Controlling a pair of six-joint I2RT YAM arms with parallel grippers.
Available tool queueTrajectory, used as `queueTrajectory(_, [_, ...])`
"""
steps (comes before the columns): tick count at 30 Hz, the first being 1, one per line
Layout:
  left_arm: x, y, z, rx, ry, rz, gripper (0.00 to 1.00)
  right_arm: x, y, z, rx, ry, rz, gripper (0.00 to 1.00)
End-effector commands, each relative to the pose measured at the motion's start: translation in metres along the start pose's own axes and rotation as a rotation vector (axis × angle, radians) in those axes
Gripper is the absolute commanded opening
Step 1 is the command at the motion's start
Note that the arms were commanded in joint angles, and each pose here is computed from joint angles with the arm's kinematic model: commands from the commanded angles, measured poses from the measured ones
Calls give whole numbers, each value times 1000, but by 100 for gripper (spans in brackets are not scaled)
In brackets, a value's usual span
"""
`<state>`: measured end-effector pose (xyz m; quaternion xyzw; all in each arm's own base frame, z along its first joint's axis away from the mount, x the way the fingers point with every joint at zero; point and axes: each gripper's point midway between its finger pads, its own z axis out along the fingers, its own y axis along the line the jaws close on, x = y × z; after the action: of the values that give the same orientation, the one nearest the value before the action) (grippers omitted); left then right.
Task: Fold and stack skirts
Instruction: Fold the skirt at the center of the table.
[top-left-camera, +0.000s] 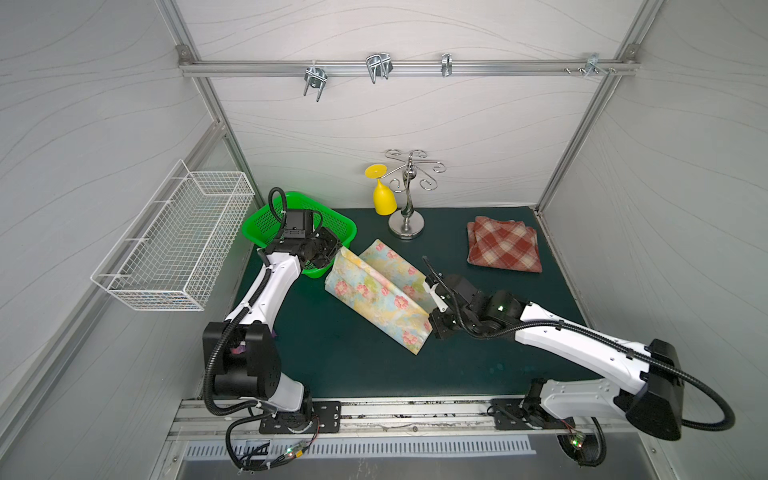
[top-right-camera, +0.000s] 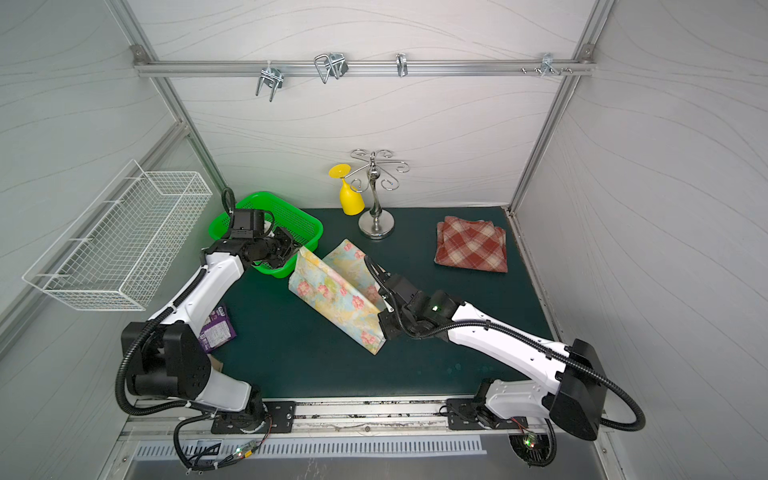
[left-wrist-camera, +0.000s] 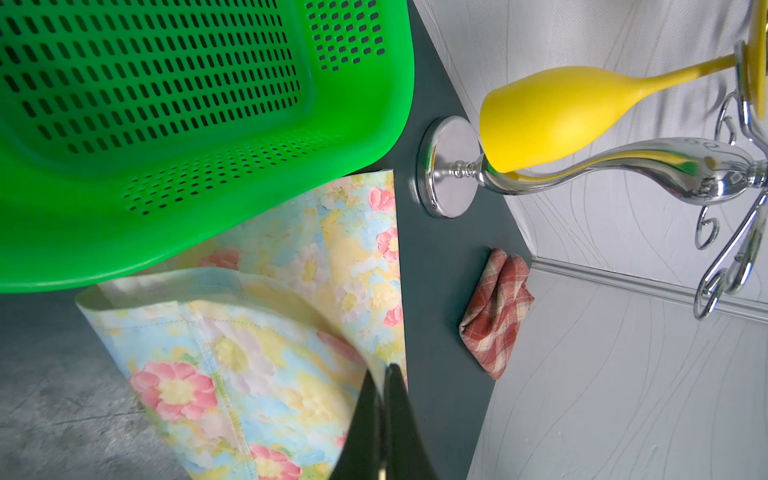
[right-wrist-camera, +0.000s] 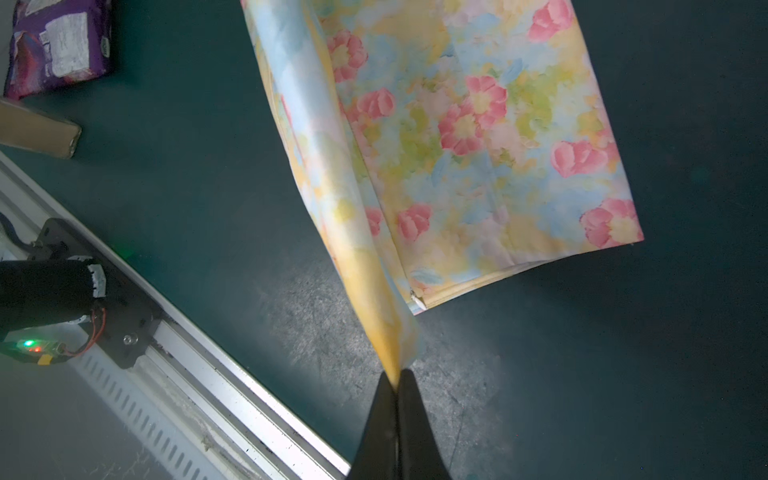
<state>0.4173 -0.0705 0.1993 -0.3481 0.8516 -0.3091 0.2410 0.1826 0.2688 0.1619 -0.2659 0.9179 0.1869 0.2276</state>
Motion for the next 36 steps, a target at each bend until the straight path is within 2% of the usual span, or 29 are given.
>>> queueTrajectory(1, [-23, -26, 0, 49, -81, 38, 0, -1, -8, -3, -17, 16, 3, 1])
queueTrajectory(13, [-25, -47, 40, 28, -43, 79, 0, -2, -39, 14, -33, 44, 106, 1])
queueTrajectory(26, [-5, -32, 112, -49, 57, 100, 0, 9, -84, 43, -26, 106, 255, 1])
queueTrajectory(31, [-6, -27, 130, -61, 71, 96, 0, 12, -103, 56, -9, 130, 306, 1])
queueTrajectory(36, [-12, -26, 133, -70, 49, 91, 0, 9, -114, 72, -12, 149, 342, 1])
